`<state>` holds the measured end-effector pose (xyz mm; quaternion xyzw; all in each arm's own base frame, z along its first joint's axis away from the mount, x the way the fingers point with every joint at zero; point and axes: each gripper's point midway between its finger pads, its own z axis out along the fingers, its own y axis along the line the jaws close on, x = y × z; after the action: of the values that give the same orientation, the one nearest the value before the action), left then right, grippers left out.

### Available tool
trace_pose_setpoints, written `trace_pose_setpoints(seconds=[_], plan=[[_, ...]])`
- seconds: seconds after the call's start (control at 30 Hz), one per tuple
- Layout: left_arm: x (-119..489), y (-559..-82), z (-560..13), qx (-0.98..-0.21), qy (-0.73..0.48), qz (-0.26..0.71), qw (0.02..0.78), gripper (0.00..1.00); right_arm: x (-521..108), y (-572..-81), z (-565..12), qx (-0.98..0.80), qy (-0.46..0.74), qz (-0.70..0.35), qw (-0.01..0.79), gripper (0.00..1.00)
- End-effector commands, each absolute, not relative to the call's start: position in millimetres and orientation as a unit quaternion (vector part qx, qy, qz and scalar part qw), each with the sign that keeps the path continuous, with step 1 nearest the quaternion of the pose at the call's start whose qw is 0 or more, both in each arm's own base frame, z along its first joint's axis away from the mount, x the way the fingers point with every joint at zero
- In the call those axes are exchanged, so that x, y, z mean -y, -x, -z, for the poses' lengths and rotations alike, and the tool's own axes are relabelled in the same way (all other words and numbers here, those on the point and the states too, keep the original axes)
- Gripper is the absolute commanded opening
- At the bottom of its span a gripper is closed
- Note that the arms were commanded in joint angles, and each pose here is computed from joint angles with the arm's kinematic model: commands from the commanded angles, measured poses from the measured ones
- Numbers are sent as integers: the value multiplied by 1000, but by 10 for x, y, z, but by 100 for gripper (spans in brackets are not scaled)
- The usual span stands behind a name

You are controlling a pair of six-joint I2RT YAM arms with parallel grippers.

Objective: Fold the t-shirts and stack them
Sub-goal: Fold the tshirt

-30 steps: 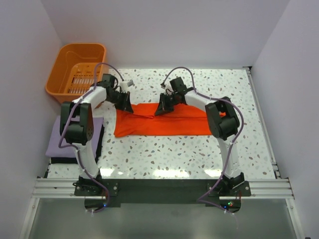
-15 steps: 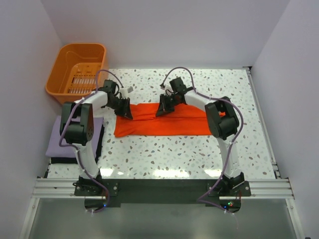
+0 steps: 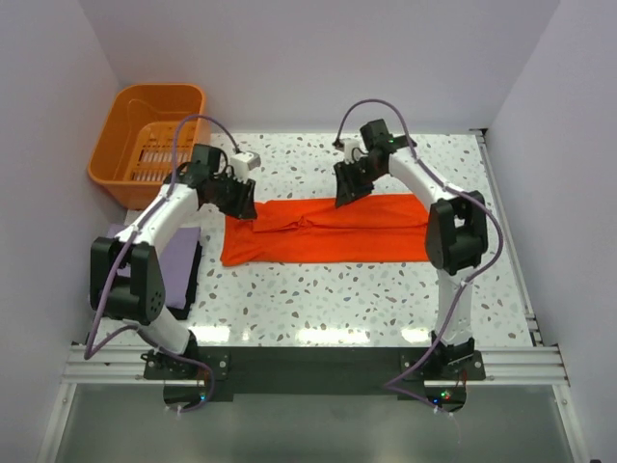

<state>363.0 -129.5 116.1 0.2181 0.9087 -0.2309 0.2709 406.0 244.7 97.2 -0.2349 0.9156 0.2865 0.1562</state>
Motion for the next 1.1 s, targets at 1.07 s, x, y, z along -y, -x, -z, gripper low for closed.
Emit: trace_pose_setpoints(seconds=[1.07], plan=[[1519,-5534,-686,-894,-316,91,304,41,-1061,-2595,-921,-900,405,-160,23,18]])
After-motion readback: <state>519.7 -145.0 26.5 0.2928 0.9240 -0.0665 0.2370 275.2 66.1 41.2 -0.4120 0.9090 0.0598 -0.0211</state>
